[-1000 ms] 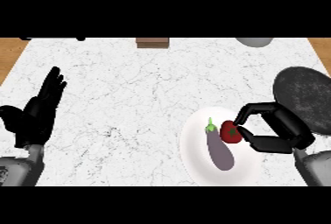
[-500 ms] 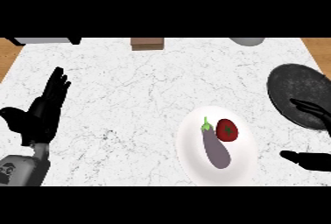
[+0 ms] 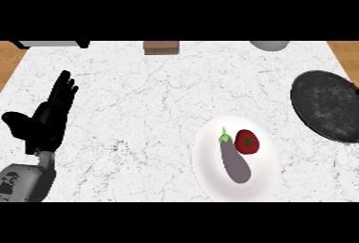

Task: Pick the tomato from the plate and place it in the pan

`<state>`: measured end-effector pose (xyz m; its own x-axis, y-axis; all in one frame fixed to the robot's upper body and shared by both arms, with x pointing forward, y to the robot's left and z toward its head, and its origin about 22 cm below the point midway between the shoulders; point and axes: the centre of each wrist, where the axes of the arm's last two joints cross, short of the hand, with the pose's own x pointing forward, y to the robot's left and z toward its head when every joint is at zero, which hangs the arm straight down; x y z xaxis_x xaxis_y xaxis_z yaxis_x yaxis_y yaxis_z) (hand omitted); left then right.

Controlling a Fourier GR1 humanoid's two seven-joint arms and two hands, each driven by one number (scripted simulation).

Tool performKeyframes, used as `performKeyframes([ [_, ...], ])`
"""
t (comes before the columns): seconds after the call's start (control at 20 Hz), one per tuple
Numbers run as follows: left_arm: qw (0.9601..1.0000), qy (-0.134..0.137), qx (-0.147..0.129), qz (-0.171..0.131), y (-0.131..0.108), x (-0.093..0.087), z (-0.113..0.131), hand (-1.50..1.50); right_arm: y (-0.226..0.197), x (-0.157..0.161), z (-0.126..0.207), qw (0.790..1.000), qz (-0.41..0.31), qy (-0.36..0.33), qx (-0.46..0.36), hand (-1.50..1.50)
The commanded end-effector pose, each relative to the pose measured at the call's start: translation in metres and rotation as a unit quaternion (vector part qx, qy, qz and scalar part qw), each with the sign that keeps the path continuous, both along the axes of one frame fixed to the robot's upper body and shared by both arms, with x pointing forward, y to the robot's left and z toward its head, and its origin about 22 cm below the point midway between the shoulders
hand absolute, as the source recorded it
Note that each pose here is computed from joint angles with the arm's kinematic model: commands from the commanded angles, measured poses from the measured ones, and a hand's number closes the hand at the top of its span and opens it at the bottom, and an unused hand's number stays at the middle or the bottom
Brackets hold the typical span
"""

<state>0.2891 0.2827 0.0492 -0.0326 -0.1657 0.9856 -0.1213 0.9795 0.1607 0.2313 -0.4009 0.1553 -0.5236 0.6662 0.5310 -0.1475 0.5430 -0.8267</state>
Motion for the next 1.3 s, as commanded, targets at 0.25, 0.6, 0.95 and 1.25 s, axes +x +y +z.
performKeyframes([
  [0.25, 0.9999, -0.005, -0.004, -0.012, 0.000, 0.014, 0.014, 0.00, 0.078, -0.004, 0.041, 0.997, -0.021, -0.032, -0.060, -1.50],
  [0.6, 0.9999, -0.004, -0.002, -0.014, -0.011, 0.014, -0.006, 0.00, 0.103, 0.006, 0.044, 0.997, 0.045, 0.040, -0.056, -1.50],
  [0.95, 1.0000, -0.001, 0.001, -0.001, 0.010, 0.000, 0.005, 0.00, 0.132, -0.018, 0.032, 0.994, 0.023, 0.062, -0.087, -1.50],
  [1.25, 0.9999, 0.001, -0.003, -0.011, 0.000, 0.009, -0.003, 0.00, 0.149, -0.014, 0.009, 0.994, -0.017, 0.068, -0.083, -1.50],
])
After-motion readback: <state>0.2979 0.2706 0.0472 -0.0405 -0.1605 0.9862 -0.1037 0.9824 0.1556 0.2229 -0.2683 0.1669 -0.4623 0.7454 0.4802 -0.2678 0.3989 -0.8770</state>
